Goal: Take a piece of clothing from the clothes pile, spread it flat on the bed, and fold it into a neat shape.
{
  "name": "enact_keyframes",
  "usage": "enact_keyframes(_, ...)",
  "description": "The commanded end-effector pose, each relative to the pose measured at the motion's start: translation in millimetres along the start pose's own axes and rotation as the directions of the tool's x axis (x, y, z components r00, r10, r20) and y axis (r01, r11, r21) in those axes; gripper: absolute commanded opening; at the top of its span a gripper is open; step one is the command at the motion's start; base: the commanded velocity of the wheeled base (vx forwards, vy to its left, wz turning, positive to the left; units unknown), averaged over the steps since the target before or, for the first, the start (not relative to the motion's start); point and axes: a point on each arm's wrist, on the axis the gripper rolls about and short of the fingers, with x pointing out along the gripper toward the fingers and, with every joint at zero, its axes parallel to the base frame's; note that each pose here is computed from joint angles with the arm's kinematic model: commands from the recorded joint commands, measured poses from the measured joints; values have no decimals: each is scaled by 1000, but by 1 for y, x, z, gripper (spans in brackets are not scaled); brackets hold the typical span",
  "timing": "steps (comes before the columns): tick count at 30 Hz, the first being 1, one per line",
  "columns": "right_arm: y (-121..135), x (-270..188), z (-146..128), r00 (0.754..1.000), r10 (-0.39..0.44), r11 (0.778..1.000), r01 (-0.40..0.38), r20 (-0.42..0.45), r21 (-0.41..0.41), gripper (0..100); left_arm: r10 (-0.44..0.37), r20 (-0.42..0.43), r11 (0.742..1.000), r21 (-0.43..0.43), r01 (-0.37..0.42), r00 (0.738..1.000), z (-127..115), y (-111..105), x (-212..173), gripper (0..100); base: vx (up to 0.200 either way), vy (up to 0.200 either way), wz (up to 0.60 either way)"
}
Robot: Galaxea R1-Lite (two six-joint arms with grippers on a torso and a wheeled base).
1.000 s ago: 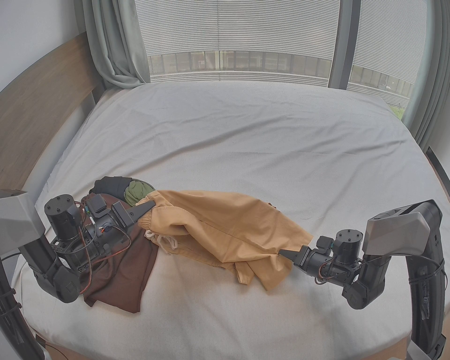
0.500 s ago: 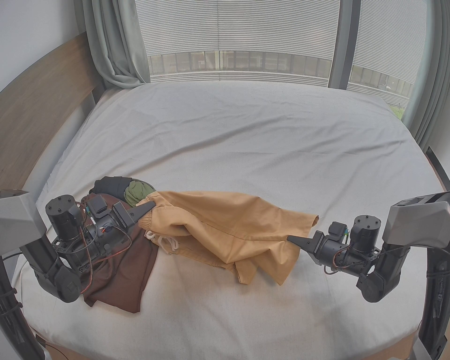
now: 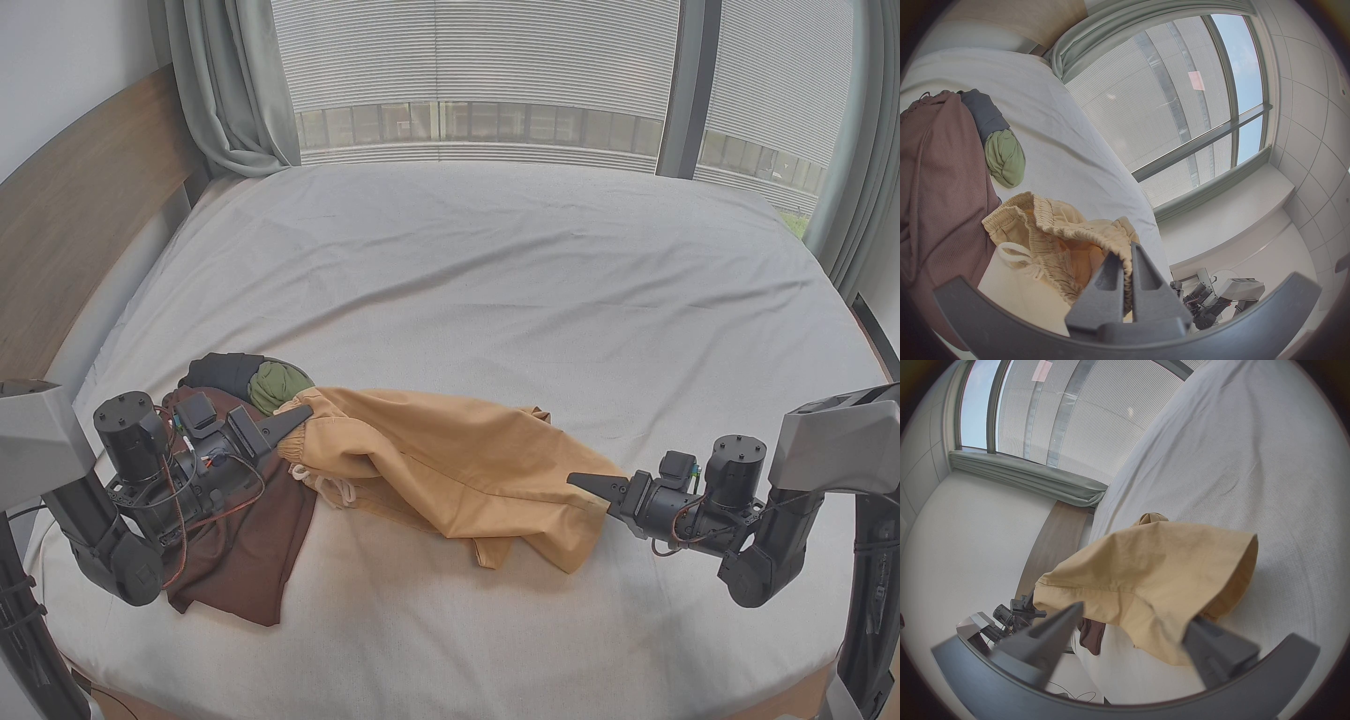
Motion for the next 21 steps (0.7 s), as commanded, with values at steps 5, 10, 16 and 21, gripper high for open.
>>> enact_keyframes(5, -26, 17, -14, 998, -40, 999, 41, -38, 21, 100, -2, 0, 1000, 1, 2, 1000, 0, 0, 0, 0, 0, 0, 0)
enact_keyframes(10, -32, 23, -18, 998, -46, 999, 48, -48, 22, 100, -5, 0, 1000, 2, 5, 1000, 1, -1, 0, 0, 0, 0, 0)
enact_keyframes(16, -29, 29, -23, 998, -36, 999, 35, -53, -18, 100, -5, -2, 1000, 1, 5, 1000, 0, -1, 0, 0, 0, 0, 0)
enact_keyframes(21, -26, 31, -23, 998, -30, 999, 29, -52, -23, 100, -4, -3, 1000, 1, 4, 1000, 0, 0, 0, 0, 0, 0, 0)
